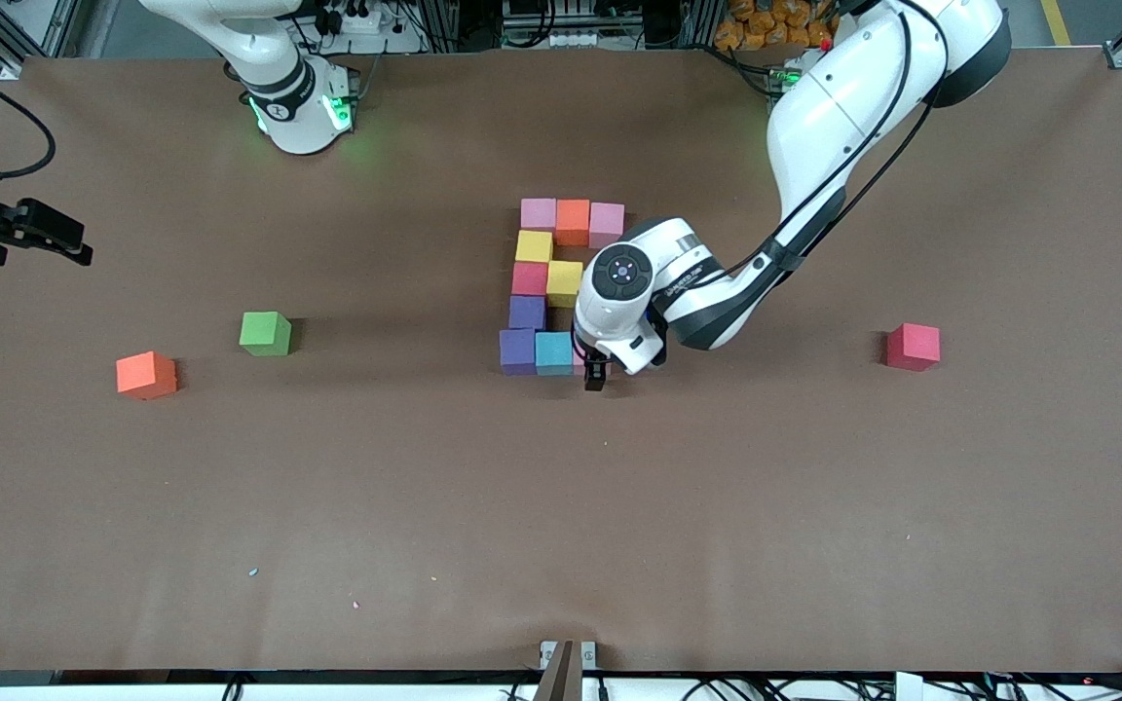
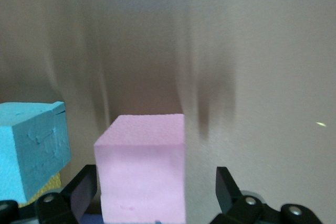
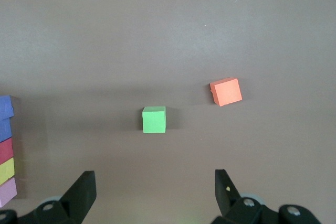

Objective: Arrange 11 blocks into digit 3
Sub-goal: 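Lower the pink cube beside the cyan cube and open the left gripper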

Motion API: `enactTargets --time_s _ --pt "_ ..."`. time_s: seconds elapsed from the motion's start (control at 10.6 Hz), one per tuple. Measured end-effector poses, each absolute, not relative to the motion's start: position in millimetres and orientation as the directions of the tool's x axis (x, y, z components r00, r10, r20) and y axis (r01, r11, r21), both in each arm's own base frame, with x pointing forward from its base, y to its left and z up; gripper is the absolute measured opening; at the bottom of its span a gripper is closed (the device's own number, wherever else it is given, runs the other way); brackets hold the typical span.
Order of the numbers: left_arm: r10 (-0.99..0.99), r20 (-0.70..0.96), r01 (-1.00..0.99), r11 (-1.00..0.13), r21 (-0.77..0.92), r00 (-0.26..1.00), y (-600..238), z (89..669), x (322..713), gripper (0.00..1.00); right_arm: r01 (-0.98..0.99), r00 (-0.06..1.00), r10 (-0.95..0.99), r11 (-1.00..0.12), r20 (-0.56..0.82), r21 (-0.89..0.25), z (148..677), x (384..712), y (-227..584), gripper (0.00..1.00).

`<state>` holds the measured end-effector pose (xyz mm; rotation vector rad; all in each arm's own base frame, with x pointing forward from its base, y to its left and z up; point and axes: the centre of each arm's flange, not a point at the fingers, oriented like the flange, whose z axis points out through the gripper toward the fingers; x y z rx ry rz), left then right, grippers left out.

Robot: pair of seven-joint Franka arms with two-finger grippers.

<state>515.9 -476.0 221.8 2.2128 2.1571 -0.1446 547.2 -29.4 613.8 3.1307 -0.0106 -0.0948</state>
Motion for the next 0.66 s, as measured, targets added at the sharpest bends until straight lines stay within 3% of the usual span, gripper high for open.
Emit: enactTargets --time_s 0.38,0.66 --pt "0.992 -0.110 0.996 -0.059 0.064 0.066 -462 343 520 1.00 -0.002 0.998 -0.003 -1.000 -0.061 0.011 614 547 -28 1.00" --pt "0.982 -0.078 0.981 -0.166 0.096 0.174 -394 414 548 1.00 0.002 0.998 0.001 -1.000 -0.062 0.012 613 547 -26 1.00"
